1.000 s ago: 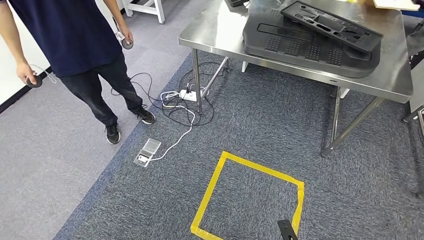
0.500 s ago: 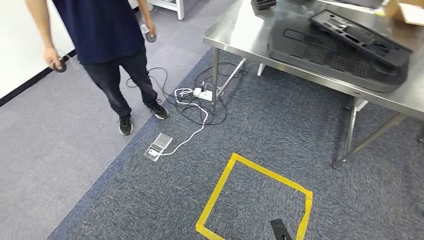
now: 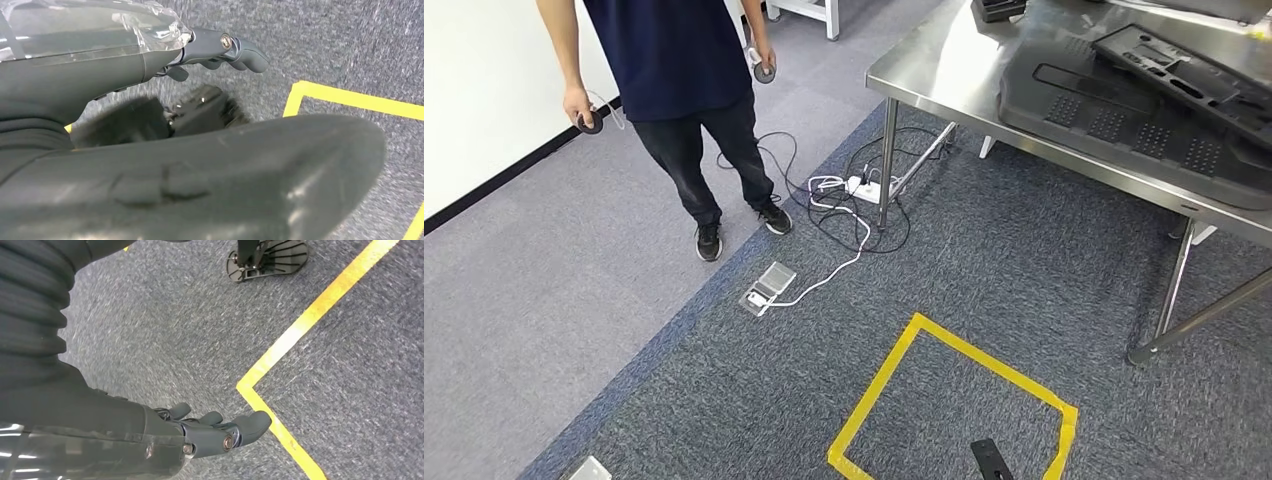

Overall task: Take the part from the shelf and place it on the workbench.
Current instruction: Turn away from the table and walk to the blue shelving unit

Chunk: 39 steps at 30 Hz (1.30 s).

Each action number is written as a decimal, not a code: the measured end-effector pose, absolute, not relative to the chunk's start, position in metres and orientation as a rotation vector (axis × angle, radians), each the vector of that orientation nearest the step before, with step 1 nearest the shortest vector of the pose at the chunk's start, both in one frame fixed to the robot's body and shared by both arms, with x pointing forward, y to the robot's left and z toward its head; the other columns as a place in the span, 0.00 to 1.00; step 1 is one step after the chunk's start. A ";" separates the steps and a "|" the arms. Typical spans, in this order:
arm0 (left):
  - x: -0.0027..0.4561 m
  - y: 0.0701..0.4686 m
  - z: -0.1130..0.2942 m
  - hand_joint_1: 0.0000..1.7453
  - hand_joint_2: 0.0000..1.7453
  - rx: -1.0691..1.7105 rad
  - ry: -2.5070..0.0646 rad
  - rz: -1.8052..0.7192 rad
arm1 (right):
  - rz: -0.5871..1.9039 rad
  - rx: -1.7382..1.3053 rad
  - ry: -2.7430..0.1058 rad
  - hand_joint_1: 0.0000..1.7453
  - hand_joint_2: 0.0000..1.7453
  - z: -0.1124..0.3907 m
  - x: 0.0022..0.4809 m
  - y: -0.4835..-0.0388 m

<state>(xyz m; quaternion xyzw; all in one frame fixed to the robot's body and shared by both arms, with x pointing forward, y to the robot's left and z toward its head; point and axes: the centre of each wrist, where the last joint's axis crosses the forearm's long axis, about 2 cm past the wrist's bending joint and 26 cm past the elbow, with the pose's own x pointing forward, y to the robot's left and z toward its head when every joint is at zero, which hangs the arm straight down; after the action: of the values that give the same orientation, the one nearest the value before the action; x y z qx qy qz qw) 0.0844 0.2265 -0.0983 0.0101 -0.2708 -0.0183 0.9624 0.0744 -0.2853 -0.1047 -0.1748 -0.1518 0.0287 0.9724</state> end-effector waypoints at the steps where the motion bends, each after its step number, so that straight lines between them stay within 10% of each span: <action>1: 0.084 0.226 -0.098 0.00 0.00 0.020 -0.548 -0.037 | 0.058 -0.353 -0.305 0.00 1.00 -0.105 0.074 -0.286; 39: 0.090 0.227 -0.097 0.00 0.00 0.016 -0.542 -0.028 | 0.024 -0.356 -0.271 0.00 1.00 -0.105 0.073 -0.284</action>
<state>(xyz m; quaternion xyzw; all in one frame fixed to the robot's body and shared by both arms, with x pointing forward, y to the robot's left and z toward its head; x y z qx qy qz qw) 0.0902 0.2267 -0.0972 0.0081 -0.2676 -0.0140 0.9634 0.0735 -0.2845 -0.1048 -0.1766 -0.1342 0.0119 0.9750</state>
